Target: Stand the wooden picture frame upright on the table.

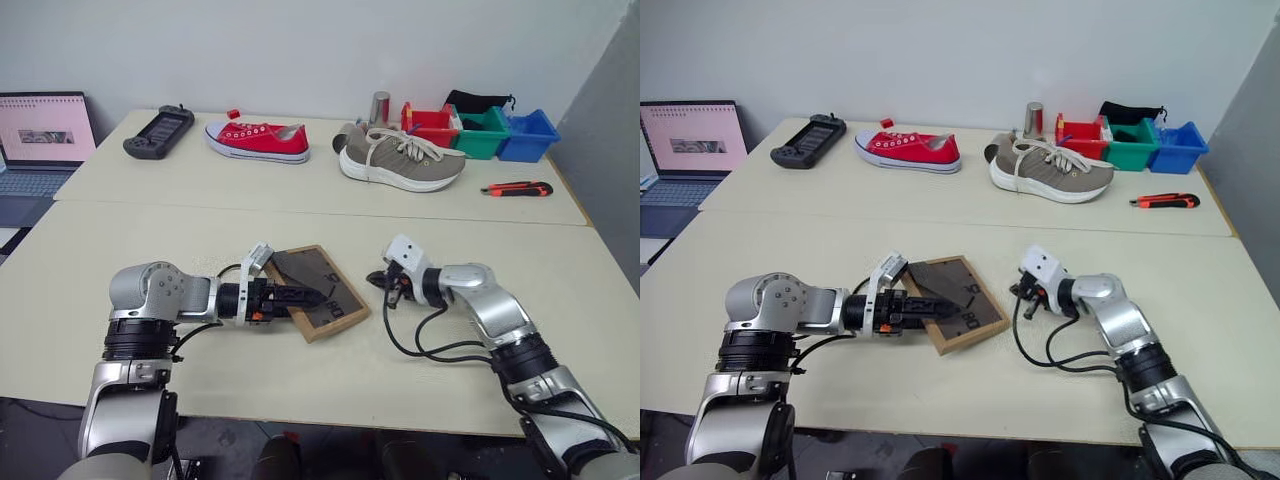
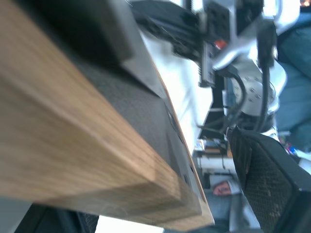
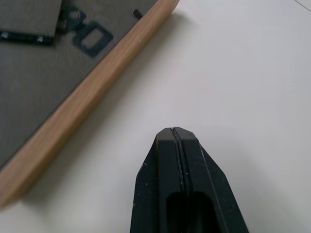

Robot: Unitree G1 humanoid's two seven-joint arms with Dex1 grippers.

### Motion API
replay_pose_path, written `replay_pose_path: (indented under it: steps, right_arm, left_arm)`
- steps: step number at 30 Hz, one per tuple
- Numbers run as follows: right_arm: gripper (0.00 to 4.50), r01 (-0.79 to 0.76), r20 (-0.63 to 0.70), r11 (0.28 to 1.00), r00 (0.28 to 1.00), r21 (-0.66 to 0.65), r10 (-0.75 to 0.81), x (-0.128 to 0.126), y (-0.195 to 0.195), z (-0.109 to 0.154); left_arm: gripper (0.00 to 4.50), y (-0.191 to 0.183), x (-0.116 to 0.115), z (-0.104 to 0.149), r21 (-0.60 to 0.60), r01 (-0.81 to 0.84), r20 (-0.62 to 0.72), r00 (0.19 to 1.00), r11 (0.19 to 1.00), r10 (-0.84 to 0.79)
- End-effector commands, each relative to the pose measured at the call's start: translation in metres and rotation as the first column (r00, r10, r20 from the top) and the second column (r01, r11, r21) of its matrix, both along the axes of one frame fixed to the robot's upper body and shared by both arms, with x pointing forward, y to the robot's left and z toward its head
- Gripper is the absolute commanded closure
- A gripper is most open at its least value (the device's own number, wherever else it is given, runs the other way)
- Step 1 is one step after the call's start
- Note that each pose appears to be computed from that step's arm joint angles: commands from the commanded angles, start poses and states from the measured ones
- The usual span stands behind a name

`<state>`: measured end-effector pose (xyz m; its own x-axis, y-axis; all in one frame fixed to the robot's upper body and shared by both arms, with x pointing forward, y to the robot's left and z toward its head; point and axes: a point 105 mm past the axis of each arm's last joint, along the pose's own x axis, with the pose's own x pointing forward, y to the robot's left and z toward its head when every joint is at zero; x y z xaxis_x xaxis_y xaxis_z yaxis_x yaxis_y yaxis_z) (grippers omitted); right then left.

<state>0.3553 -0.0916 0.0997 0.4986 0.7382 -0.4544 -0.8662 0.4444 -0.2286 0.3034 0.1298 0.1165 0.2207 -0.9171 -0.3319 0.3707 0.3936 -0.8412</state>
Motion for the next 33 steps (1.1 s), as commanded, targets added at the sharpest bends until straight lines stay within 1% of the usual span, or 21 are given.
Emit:
replay_pose_path:
  steps: [1, 3, 4, 6, 9, 12, 16, 20, 28, 33]
  right_arm:
    - [4.5, -0.096, 0.003, 0.995, 0.995, -0.019, 0.096, -0.026, -0.022, 0.021]
    - [4.5, -0.218, -0.071, 0.974, 0.974, -0.054, 0.214, -0.058, -0.031, 0.022]
    - [4.5, -0.261, -0.098, 0.963, 0.962, -0.062, 0.255, -0.069, -0.033, 0.023]
    - [4.5, -0.344, -0.145, 0.939, 0.93, -0.009, 0.339, -0.09, -0.02, 0.031]
    - [4.5, -0.411, -0.147, 0.911, 0.9, 0.027, 0.41, -0.104, 0.005, 0.035]
    - [4.5, -0.47, -0.149, 0.881, 0.869, 0.051, 0.472, -0.111, 0.034, 0.029]
    - [4.5, -0.494, -0.134, 0.869, 0.859, 0.036, 0.494, -0.105, 0.057, 0.018]
    - [4.5, -0.53, -0.142, 0.847, 0.836, 0.039, 0.53, -0.105, 0.073, 0.009]
    - [4.5, -0.539, -0.12, 0.841, 0.833, 0.05, 0.541, -0.093, 0.093, 0.005]
    - [4.5, -0.524, -0.093, 0.85, 0.844, 0.062, 0.527, -0.083, 0.105, 0.004]
  left_arm:
    - [0.59, 0.006, 0.008, 0.011, -0.003, -0.05, 0.037, 0.998, 0.999, 0.05]
    - [0.59, 0.011, 0.014, 0.011, 0.013, -0.081, 0.041, 0.996, 0.997, 0.081]
    - [0.59, 0.012, 0.015, 0.011, 0.016, -0.09, 0.043, 0.995, 0.996, 0.089]
    - [0.59, 0.014, 0.021, 0.009, 0.029, -0.117, 0.043, 0.992, 0.993, 0.115]
    - [0.59, 0.011, 0.025, 0.009, 0.03, -0.117, 0.047, 0.992, 0.993, 0.116]
    - [0.59, 0.008, 0.025, 0.009, 0.032, -0.105, 0.051, 0.993, 0.994, 0.104]
    - [0.59, 0.008, 0.025, 0.009, 0.037, -0.095, 0.053, 0.994, 0.995, 0.093]
    - [0.59, 0.008, 0.025, 0.01, 0.035, -0.089, 0.056, 0.995, 0.995, 0.087]
    - [0.59, 0.008, 0.023, 0.011, 0.034, -0.085, 0.054, 0.995, 0.996, 0.083]
    - [0.59, 0.007, 0.021, 0.011, 0.033, -0.082, 0.053, 0.995, 0.996, 0.08]
